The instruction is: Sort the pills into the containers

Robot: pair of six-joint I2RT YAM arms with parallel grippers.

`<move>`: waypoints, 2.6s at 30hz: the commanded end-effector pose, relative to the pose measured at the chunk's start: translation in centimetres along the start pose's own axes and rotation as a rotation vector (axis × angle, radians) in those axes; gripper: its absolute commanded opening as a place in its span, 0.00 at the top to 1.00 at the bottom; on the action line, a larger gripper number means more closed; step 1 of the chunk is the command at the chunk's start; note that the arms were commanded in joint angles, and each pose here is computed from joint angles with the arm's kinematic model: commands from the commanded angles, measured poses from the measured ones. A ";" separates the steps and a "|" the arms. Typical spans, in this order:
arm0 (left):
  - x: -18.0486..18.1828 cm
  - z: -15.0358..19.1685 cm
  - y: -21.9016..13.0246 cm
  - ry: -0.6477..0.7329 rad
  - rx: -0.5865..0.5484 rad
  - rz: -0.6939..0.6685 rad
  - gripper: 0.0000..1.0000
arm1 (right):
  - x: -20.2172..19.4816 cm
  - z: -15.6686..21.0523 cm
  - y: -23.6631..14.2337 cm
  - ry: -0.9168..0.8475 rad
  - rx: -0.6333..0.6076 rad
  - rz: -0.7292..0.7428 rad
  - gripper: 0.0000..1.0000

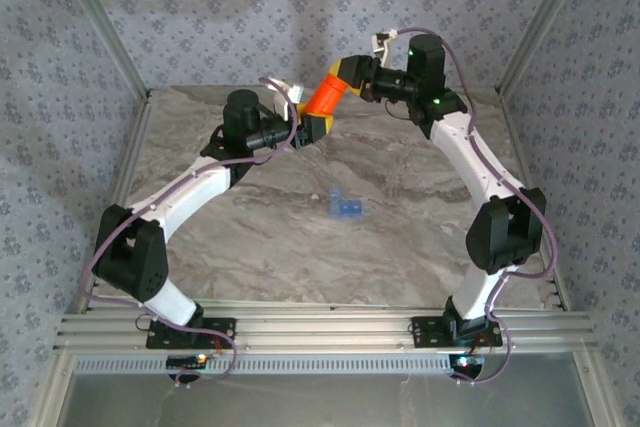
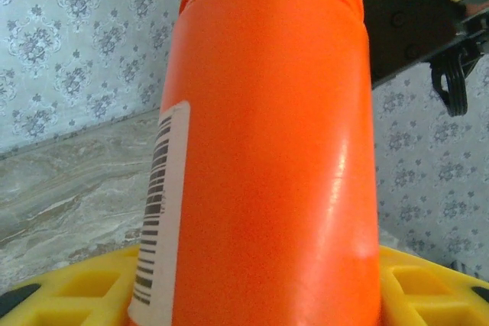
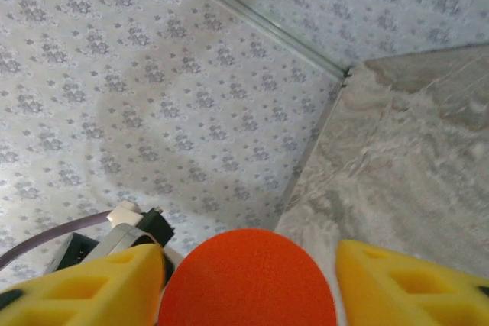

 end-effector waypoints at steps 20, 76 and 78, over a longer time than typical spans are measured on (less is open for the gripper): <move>0.2 0.0 0.1 0.207 0.093 -0.102 1.00 | -2.6 1.5 0.7 0.331 -0.070 0.378 0.03; -1.3 -1.4 0.5 0.047 -0.050 0.003 1.00 | 2.2 -1.7 -3.5 -0.154 -0.113 -0.107 0.52; -1.3 -1.5 0.5 0.047 -0.053 0.002 1.00 | 2.2 -1.8 -3.4 -0.144 -0.100 -0.117 0.53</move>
Point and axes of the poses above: each hand's point on the last joint's axis, 136 mm out from that joint toward the fingers, its own y axis out along the fingers, its own x axis along the line the jaws close on, z = x × y, the point moved 7 cm from there along -y, back along the fingers, and after that the axes turned 14 degrees about y, right-handed, at the moved point
